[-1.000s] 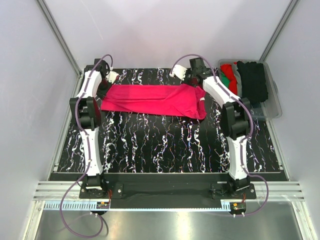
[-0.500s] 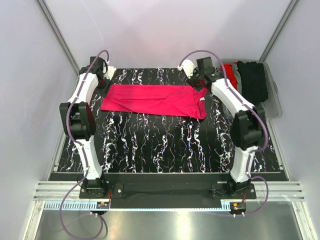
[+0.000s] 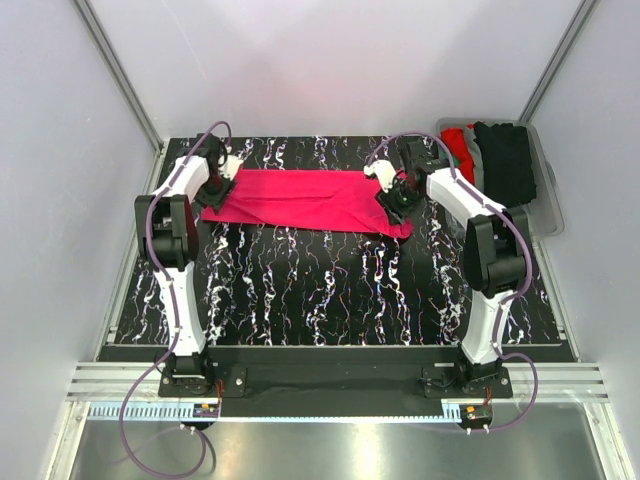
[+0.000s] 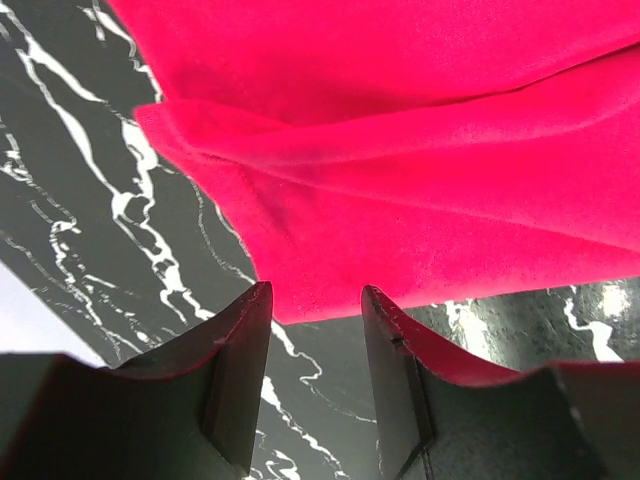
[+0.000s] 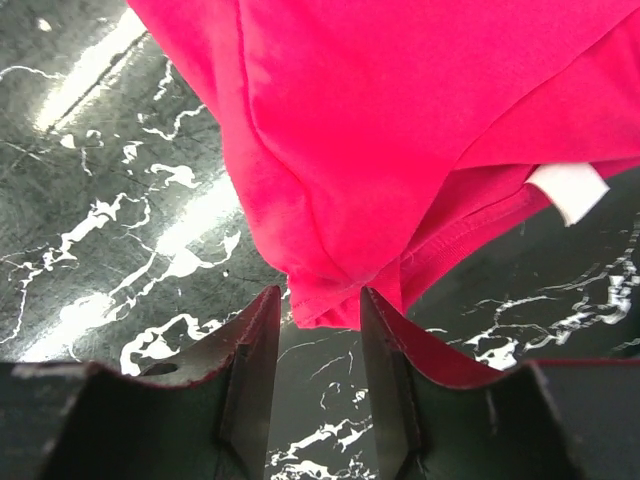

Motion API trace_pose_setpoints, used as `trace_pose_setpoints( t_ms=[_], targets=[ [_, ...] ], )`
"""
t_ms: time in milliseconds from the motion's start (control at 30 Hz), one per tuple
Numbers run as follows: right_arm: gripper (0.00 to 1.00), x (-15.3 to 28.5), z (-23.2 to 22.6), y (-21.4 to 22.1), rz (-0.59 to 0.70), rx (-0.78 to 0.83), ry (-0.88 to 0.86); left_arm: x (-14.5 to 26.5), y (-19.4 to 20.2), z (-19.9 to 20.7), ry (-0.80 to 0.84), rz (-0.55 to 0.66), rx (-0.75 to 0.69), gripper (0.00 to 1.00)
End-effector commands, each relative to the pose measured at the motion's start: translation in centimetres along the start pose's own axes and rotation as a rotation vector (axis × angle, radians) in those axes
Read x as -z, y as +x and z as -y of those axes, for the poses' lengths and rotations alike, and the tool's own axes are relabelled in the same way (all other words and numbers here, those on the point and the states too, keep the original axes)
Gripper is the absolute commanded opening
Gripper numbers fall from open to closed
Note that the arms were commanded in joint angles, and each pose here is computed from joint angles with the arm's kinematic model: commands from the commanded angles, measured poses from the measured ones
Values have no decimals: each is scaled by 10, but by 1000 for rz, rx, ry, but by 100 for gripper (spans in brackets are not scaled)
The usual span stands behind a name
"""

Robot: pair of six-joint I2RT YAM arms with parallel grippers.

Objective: Fold and stack the t-shirts
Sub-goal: Fold the tshirt

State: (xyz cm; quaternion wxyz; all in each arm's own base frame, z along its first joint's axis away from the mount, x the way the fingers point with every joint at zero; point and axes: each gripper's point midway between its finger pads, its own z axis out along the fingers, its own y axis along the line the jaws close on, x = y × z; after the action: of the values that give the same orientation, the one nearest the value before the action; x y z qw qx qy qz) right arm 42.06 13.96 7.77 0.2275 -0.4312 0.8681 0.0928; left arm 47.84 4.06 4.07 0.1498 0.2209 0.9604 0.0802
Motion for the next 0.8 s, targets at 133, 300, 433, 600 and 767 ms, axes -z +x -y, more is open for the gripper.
trace_pose_setpoints(
  t_ms=[133,300,433,600,767],
  targets=[
    [45,-5,12,2,3,-41,-39,6,-12,-15,-51,35,11,45],
    [45,-12,9,15,-9,-66,-85,-1,-8,-15,-53,13,9,45],
    [45,-12,1,16,19,-103,-165,-2,-6,-15,-57,4,10,45],
    [44,-10,-10,15,42,-133,-255,-3,-3,-15,-62,-7,8,45],
    [35,-15,-8,18,29,-182,-286,-6,-1,-15,-60,-15,6,45]
  ],
)
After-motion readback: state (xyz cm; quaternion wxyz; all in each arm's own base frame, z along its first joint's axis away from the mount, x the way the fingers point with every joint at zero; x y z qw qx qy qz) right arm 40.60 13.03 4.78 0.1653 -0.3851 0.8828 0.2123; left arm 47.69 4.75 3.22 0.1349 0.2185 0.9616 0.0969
